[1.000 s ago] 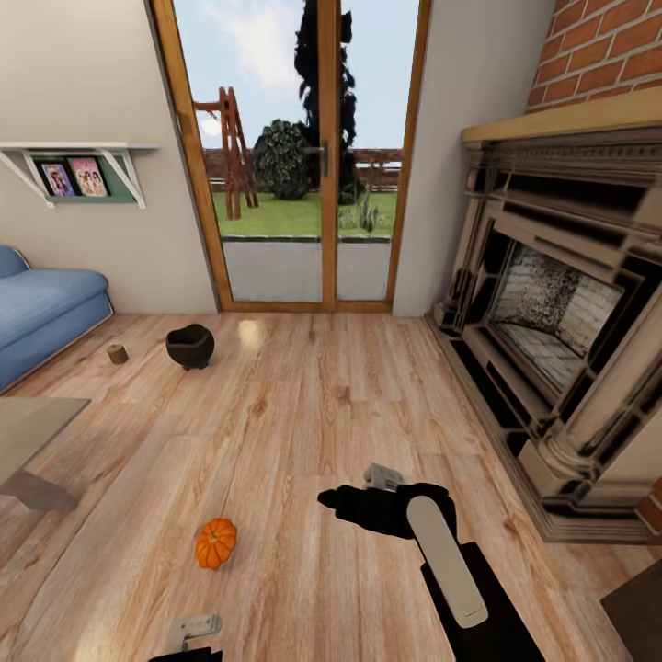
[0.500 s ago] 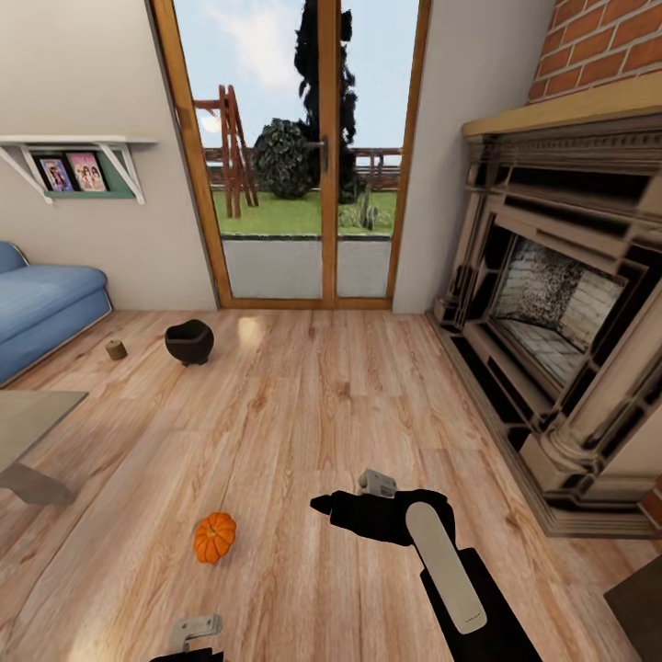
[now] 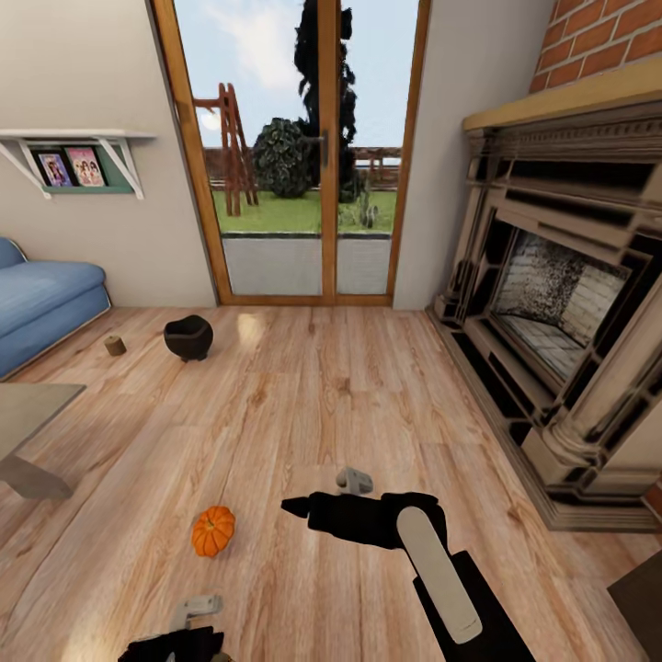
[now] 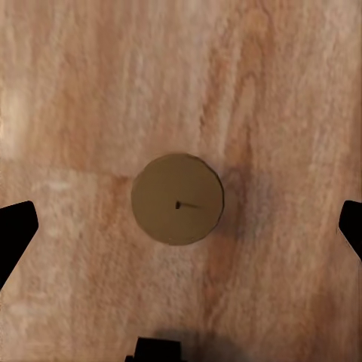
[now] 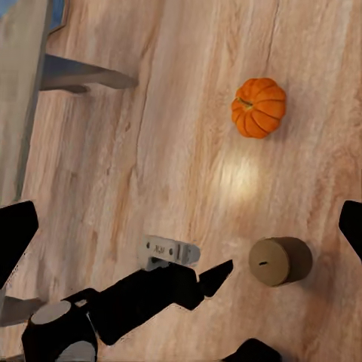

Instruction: Place each of the two pumpkins and all three candles from the living room inside a cabinet in the living room (use any cabinet), then make sure every cabinet is closed, and position the cauldron so it is next to a table in the living room.

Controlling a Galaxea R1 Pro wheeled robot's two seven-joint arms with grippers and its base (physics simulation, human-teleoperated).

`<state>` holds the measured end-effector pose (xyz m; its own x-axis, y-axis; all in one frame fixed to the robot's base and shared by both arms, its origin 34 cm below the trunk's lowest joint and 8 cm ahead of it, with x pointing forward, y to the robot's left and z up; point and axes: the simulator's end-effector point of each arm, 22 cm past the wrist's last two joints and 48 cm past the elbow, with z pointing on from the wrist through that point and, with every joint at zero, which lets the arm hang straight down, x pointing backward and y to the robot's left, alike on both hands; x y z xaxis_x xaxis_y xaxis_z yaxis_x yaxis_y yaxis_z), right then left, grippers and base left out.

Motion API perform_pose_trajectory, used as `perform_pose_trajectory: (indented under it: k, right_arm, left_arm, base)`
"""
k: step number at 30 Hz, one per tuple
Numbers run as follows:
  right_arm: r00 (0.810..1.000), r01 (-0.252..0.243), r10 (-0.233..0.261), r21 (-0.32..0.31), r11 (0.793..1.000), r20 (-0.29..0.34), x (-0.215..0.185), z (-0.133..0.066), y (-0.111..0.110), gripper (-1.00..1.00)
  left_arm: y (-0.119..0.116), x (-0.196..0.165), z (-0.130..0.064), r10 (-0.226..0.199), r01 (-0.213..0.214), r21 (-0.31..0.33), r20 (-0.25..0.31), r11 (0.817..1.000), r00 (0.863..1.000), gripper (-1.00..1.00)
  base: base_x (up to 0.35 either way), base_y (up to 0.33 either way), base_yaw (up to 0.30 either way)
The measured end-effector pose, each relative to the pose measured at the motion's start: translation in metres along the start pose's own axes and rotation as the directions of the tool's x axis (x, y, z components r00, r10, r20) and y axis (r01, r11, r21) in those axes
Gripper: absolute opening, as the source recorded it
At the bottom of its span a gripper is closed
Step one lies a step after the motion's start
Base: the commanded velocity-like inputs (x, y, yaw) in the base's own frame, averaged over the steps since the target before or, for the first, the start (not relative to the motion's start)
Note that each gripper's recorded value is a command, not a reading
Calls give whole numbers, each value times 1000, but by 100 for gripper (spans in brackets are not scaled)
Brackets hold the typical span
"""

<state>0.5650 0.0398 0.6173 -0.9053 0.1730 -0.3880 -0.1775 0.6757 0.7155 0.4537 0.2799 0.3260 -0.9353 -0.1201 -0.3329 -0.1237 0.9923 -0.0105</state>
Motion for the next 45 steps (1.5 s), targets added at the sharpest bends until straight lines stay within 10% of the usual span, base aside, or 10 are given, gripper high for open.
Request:
perform_pose_trajectory:
  k: [27,45]
  right_arm:
    - [1000,-3,4,-58,998,11,34,30,-29,100]
    - [1000,-5,5,-55,998,11,60,50,-58,100]
  left_arm:
    - [5,36,65,5,-6,-51,-31,999,1000,100]
    - [-35,41,101,9,-9,1,30,1000,1000,100]
  base:
    - [0,0,0]
    - [0,0,0]
